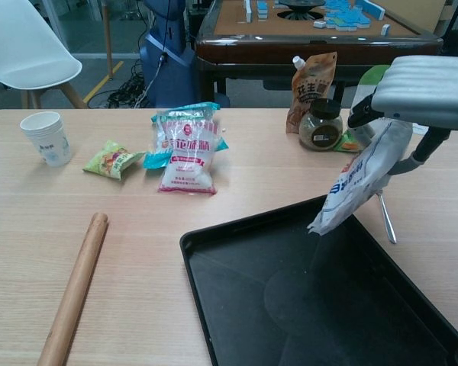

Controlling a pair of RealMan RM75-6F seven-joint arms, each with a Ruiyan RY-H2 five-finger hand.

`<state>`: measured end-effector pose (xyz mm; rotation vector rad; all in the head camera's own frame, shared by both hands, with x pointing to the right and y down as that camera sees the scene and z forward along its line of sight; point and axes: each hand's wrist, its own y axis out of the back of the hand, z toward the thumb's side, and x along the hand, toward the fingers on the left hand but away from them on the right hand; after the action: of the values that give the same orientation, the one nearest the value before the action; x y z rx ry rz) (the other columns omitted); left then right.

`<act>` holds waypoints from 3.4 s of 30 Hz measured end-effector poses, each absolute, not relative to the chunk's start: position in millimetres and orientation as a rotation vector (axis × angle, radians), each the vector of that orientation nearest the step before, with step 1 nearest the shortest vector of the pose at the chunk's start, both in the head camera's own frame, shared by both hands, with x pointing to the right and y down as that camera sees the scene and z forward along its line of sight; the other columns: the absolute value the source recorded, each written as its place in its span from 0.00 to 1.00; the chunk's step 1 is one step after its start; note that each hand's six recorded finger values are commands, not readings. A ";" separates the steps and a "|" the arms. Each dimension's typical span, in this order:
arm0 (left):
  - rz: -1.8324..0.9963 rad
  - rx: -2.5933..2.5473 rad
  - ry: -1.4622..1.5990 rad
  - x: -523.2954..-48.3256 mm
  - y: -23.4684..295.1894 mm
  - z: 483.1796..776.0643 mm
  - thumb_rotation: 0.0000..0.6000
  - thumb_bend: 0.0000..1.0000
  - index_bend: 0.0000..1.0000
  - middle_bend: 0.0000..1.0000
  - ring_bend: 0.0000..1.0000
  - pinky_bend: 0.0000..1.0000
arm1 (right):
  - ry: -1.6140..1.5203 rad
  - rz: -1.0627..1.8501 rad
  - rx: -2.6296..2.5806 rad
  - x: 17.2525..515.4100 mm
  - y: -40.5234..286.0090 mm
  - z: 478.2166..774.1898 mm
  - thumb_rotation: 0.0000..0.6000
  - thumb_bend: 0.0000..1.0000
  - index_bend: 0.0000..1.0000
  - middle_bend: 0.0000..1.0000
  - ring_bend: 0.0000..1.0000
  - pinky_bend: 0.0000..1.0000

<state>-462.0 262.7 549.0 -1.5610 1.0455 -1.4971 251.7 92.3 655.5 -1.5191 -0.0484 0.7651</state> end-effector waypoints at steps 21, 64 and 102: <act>-1.504 -1.565 1.048 -463.6 265.0 550.3 1.00 0.20 0.07 0.03 0.09 0.03 | -0.088 0.810 -1.515 259.2 85.0 653.8 1.00 0.50 0.95 1.00 1.00 1.00; -1.495 -1.584 1.048 -460.4 264.9 555.0 1.00 0.20 0.07 0.03 0.09 0.03 | -0.418 0.938 -1.560 295.0 73.5 671.2 1.00 0.48 0.96 1.00 1.00 1.00; -1.496 -1.610 1.023 -452.2 265.5 559.5 1.00 0.20 0.07 0.03 0.09 0.03 | -1.695 0.951 -2.026 352.9 139.3 745.3 1.00 0.47 0.97 1.00 1.00 1.00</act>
<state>-452.2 265.5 559.5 -1.6098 1.0226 -1.4957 352.9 139.3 745.3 -2.0262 -1.6949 0.9506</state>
